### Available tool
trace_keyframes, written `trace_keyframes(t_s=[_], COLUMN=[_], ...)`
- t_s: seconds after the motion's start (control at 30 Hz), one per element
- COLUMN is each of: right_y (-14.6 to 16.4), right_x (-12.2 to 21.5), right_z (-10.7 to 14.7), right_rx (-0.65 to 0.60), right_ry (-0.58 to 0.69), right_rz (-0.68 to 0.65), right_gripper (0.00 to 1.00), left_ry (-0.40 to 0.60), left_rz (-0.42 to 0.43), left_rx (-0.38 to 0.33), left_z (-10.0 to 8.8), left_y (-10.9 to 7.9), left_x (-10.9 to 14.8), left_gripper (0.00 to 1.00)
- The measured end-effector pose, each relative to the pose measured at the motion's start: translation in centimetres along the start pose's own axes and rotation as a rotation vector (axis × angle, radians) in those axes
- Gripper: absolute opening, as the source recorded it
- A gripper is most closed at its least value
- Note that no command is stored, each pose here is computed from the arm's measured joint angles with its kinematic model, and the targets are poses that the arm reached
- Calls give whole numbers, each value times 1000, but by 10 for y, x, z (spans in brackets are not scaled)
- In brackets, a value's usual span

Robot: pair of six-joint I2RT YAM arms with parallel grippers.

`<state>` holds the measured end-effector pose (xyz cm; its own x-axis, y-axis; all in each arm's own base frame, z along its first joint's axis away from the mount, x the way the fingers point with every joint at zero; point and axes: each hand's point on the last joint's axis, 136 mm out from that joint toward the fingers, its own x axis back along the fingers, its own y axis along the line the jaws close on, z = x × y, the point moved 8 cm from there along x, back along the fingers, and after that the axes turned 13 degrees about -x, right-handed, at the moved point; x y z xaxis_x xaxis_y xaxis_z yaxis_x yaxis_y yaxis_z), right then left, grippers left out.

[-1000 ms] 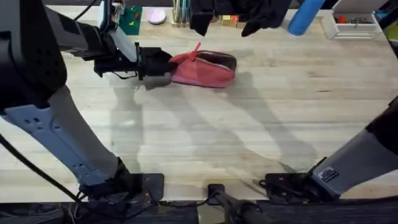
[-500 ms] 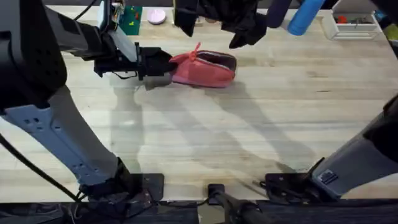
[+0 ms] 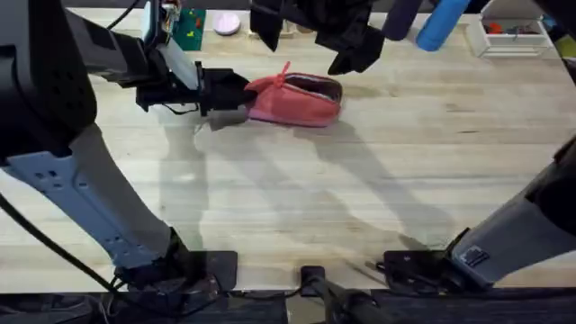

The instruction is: Unzip the bag, pick up the pens from the table one at a time and place them inside, then zip the bag closed.

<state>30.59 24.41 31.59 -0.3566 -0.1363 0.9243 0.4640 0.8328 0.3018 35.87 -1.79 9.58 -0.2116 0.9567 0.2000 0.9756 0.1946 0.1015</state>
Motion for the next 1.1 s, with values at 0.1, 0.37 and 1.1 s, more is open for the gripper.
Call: trace_keyframes(t_s=[0.1, 0.37, 1.1], right_y=[0, 1, 17], right_x=[0, 0, -48], right_z=[0, 0, 6], right_rx=[-1, -4, 9], right_ry=[0, -1, 19], right_rz=[0, -4, 40], right_gripper=[995, 995, 996], left_ry=[0, 0, 0], left_rz=[0, 1, 0], left_rx=[2, 3, 4], left_z=[0, 0, 0], left_y=[0, 0, 0], left_x=[0, 0, 0], left_gripper=[42, 42, 42])
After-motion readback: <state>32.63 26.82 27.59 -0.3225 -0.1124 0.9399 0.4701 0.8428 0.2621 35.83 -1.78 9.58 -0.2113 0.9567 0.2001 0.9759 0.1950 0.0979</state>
